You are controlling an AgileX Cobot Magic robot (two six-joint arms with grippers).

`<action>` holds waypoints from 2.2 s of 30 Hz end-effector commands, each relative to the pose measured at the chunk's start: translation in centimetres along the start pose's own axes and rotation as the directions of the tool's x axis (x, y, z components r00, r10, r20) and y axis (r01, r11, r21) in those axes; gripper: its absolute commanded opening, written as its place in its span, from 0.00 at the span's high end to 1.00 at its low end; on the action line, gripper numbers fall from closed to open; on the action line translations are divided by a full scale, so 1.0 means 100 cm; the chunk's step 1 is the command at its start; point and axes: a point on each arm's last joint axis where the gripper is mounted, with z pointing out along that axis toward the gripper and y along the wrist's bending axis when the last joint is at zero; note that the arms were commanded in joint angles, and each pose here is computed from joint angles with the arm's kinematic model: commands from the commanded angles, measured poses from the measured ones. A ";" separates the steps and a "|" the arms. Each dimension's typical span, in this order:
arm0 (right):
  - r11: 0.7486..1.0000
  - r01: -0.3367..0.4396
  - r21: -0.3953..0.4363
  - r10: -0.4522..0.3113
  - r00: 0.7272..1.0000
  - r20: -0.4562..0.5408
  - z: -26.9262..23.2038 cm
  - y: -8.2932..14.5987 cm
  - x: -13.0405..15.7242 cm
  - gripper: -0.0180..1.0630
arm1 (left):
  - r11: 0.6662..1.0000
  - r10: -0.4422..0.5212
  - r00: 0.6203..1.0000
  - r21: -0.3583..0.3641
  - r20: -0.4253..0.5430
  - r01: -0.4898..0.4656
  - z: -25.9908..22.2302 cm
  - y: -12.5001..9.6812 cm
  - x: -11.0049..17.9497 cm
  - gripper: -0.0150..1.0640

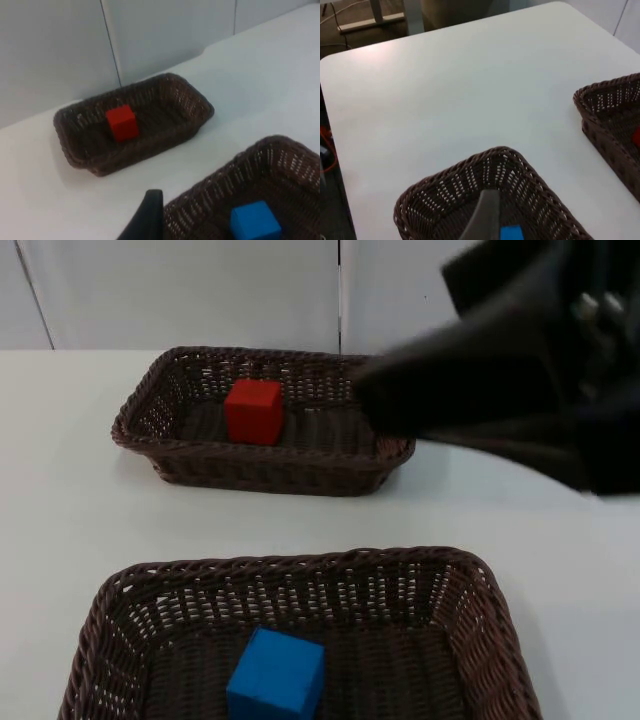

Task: Pick up one cube with the left hand and place it into the upper basket. Pick up one cube with the right hand and place it into the lower basket.

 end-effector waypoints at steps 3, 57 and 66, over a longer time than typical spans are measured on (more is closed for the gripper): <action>1.000 -0.006 0.012 0.005 0.999 0.047 -0.014 0.001 0.013 0.29 | 1.000 0.009 0.999 -0.001 -0.039 -0.009 -0.001 0.000 0.005 0.13; 0.994 -0.096 0.043 0.086 0.977 0.194 -0.177 0.013 0.098 0.29 | 0.984 -0.127 0.988 -0.139 -0.083 0.115 -0.005 0.004 0.045 0.13; 0.989 -0.142 0.036 0.130 0.967 0.221 -0.202 0.016 0.119 0.29 | 0.982 -0.136 0.987 -0.146 -0.082 0.123 -0.006 0.004 0.045 0.13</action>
